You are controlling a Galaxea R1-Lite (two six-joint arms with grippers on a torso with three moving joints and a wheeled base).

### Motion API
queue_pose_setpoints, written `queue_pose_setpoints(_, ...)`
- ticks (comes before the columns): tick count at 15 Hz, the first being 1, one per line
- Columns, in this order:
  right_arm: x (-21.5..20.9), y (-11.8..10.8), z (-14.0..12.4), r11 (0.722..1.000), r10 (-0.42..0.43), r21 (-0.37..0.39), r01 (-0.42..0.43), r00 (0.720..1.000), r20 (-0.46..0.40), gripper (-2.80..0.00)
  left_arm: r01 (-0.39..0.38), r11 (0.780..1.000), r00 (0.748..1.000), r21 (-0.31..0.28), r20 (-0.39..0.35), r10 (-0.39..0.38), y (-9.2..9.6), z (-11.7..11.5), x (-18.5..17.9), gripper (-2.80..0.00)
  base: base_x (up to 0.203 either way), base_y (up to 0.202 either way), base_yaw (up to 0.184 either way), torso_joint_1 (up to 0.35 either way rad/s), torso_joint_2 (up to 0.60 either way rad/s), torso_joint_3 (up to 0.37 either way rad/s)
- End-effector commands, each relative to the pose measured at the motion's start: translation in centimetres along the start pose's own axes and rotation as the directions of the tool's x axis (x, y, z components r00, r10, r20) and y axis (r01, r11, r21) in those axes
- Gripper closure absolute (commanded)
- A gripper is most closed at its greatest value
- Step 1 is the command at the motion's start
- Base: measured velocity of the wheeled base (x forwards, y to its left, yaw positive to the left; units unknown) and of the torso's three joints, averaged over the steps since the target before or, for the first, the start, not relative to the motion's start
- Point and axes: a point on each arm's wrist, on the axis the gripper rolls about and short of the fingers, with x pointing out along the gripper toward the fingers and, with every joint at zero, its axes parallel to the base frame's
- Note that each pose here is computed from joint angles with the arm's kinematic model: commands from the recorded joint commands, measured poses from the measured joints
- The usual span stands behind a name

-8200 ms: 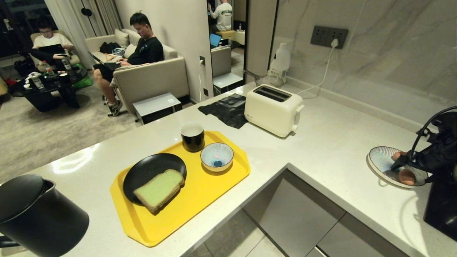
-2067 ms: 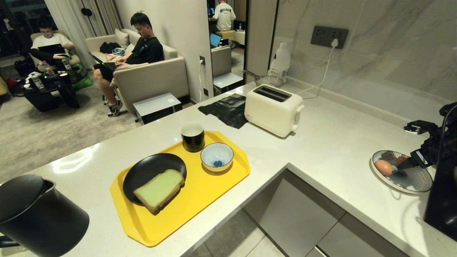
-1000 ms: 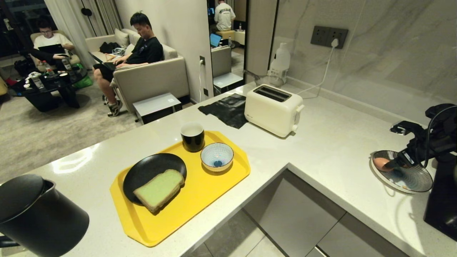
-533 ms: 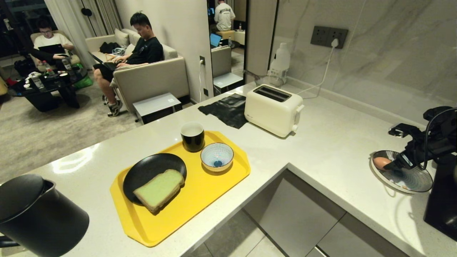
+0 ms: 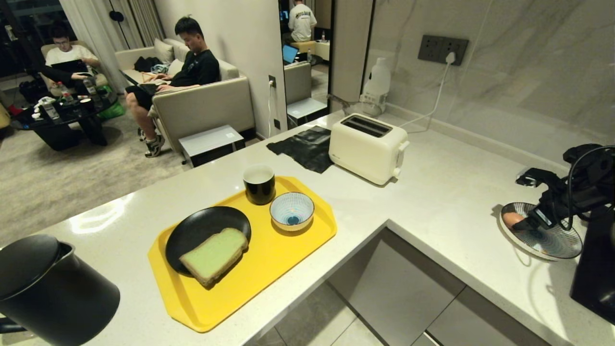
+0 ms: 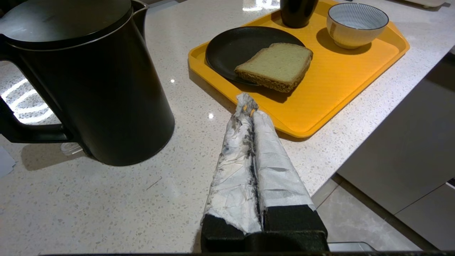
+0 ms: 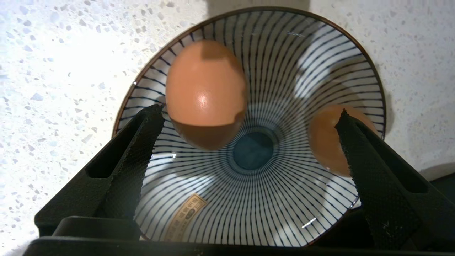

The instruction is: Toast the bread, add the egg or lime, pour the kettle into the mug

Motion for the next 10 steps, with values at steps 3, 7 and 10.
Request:
queue_pose_setpoints(3,0.7,0.4,0.0,0.999,0.018,-0.035,-0.019,1.0,-0.008,-2.8,0.0,1.0,1.0,0.0,0.003,0.0,0.0,0.0,0.0,0.0,0.0,0.0,0.0,0.0,0.0,0.0)
queue_pose_setpoints(7,1.2,0.5,-0.1,0.999,0.029,-0.044,-0.029,0.999,-0.015,-2.8,0.0,1.0,1.0,0.0,0.004,0.0,0.0,0.0,0.0,0.0,0.0,0.0,0.0,0.0,0.0,0.0)
queue_pose_setpoints(10,1.4,0.5,-0.2,0.997,0.033,-0.076,-0.035,0.999,-0.017,-2.8,0.0,1.0,1.0,0.0,0.003,0.0,0.0,0.0,0.0,0.0,0.0,0.0,0.0,0.0,0.0,0.0)
